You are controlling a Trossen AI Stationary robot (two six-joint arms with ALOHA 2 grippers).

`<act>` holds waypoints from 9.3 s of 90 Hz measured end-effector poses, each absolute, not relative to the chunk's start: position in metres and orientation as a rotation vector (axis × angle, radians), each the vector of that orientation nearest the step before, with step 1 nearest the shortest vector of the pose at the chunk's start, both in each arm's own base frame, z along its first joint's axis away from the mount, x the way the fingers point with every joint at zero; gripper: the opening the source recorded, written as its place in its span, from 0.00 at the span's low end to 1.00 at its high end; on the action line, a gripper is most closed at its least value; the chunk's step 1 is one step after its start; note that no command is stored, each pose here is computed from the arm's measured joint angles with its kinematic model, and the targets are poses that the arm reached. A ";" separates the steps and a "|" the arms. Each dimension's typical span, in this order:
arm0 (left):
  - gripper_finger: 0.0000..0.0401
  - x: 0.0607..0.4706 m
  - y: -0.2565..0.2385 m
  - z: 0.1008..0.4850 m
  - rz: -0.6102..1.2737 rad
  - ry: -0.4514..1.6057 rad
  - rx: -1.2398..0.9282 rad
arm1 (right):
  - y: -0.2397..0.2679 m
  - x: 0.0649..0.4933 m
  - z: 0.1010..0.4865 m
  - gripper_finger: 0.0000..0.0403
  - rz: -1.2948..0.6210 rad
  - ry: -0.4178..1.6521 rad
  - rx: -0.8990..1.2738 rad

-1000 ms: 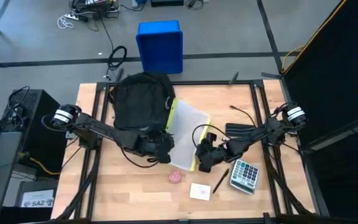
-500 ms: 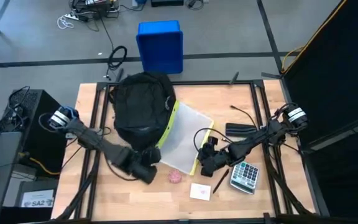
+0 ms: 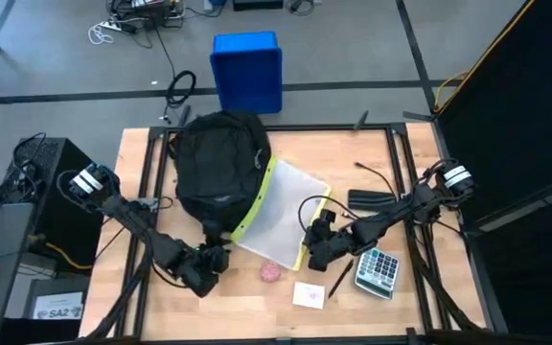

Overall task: Unpack backpack
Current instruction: Put the red urn into the zip lock bag

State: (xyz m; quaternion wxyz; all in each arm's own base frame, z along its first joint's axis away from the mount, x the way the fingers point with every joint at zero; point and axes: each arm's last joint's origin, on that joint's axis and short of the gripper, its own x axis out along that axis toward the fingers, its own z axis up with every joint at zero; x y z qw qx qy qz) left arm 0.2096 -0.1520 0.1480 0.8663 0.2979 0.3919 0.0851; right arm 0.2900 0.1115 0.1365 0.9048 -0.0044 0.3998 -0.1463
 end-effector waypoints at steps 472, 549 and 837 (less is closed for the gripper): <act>0.49 0.262 -0.087 0.201 -0.002 0.452 0.427 | 0.081 0.294 0.131 0.35 -0.211 0.974 -0.194; 0.49 0.263 -0.087 0.203 0.006 0.429 0.397 | 0.068 0.285 0.127 0.36 -0.310 1.083 -0.345; 0.49 0.308 -0.065 0.183 0.149 0.622 0.202 | 0.063 0.336 0.164 0.00 -0.153 0.627 -0.051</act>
